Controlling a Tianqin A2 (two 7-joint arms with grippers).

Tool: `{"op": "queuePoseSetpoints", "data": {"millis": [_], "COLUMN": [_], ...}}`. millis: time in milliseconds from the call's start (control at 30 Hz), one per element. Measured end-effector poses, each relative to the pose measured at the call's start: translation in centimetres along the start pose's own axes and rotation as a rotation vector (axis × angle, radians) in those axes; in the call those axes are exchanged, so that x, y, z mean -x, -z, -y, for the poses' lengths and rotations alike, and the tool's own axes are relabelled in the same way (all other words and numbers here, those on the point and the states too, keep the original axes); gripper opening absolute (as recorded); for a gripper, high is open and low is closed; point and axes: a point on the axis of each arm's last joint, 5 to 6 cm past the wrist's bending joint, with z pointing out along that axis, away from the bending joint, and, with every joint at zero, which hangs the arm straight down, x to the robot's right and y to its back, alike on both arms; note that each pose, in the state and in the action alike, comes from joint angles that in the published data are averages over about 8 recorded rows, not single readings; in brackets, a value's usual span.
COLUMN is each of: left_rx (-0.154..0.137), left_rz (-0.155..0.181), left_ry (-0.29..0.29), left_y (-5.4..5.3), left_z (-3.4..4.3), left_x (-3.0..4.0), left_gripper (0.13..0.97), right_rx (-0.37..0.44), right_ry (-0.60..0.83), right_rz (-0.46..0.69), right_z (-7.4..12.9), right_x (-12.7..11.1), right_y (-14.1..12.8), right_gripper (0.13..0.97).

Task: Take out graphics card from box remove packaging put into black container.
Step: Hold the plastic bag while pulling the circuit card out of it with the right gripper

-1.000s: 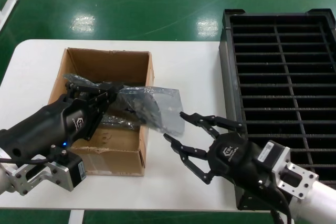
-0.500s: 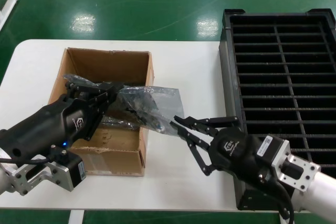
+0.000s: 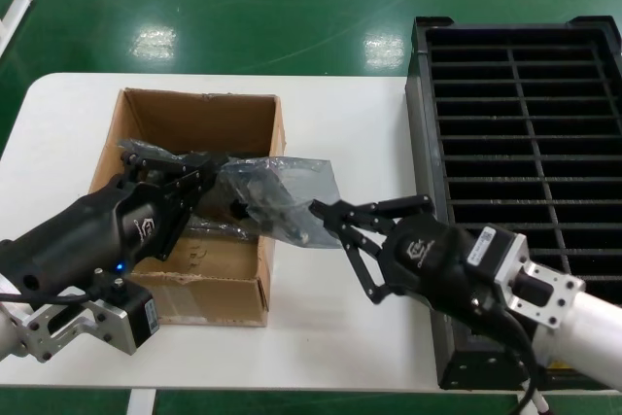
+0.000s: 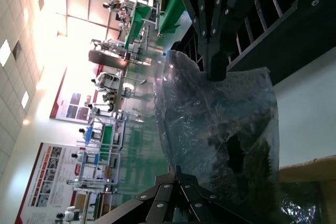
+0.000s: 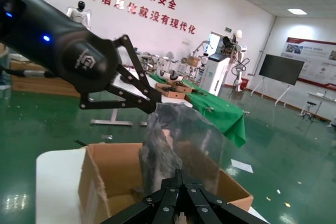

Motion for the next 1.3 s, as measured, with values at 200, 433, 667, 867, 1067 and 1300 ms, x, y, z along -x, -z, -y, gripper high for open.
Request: {"op": "queuePoseSetpoints", "data": {"millis": [200, 433, 667, 867, 1067, 1300], "left_rx": [0.0, 0.0, 0.0, 0.0, 0.0, 0.0], "left_rz": [0.0, 0.0, 0.0, 0.0, 0.0, 0.0], "left_ry": [0.0, 0.0, 0.0, 0.0, 0.0, 0.0], "left_y": [0.0, 0.0, 0.0, 0.0, 0.0, 0.0], "left_z": [0.0, 0.0, 0.0, 0.0, 0.0, 0.0], "left_x": [0.0, 0.0, 0.0, 0.0, 0.0, 0.0], "left_gripper": [0.138, 0.138, 0.138, 0.138, 0.138, 0.138], "right_rx": [-0.001, 0.012, 0.017, 0.008, 0.001, 0.003], "right_ry": [-0.005, -0.015, -0.01, -0.01, -0.029, -0.055], "right_rz": [0.023, 0.043, 0.032, 0.015, 0.024, 0.036], "right_z": [0.2, 0.3, 0.5, 0.8, 0.7, 0.2], "right_x": [0.5, 1.2, 0.9, 0.2, -0.1, -0.4], "right_y": [0.9, 1.9, 2.7, 2.6, 1.6, 0.4], "right_gripper": [0.134, 0.134, 0.156, 0.179, 0.168, 0.151]}}
